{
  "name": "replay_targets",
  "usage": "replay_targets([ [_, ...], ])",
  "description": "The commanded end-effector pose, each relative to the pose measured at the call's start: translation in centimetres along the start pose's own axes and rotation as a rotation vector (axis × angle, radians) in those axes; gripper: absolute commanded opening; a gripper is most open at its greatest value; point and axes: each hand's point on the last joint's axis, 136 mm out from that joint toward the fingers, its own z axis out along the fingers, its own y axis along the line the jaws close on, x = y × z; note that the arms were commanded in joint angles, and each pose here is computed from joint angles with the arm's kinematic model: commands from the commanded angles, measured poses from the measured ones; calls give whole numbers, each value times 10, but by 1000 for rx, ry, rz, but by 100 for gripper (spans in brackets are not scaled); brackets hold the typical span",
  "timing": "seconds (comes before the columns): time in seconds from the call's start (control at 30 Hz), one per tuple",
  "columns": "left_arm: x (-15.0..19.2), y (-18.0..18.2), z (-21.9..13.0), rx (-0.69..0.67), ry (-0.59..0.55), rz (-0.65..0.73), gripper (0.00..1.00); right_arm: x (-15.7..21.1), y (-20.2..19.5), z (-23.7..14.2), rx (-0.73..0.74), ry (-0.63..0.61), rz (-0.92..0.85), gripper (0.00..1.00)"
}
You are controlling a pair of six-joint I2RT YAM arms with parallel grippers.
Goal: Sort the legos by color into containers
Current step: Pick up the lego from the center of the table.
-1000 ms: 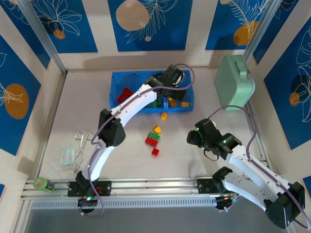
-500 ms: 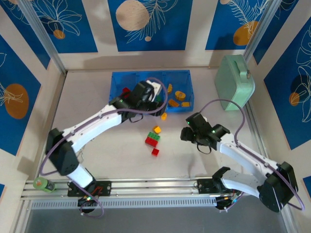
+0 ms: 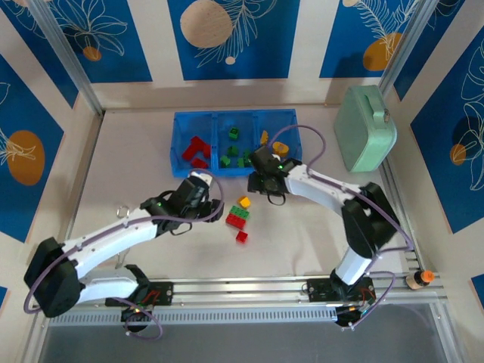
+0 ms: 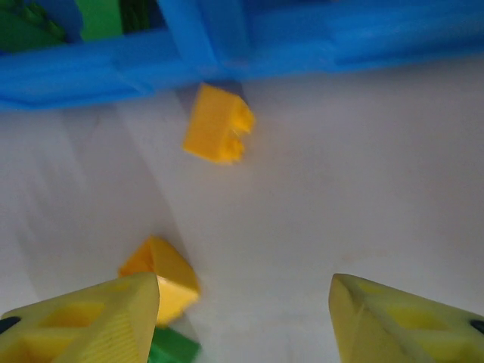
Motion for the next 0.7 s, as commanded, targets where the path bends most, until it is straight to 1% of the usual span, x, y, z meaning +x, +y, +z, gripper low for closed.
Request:
replay_targets([
  [0.0,13,9,-2,-12,-10,-60,73,-13,12,13,26,5,-28,60],
  [0.1,29,17,-2,-21,3,-78,73,-21,16,26,60,19,-31,57],
  [0.27,39,23,-5,-29,4,-82,73,-28,19,43,102,45,-34,56],
  [0.57,45,23,0,-20,10,-90,71,-27,8,62,165,71,-6,53],
  [0.67,44,24,0,-23,11,-88,71,-29,8,66,157,70,-1,52],
])
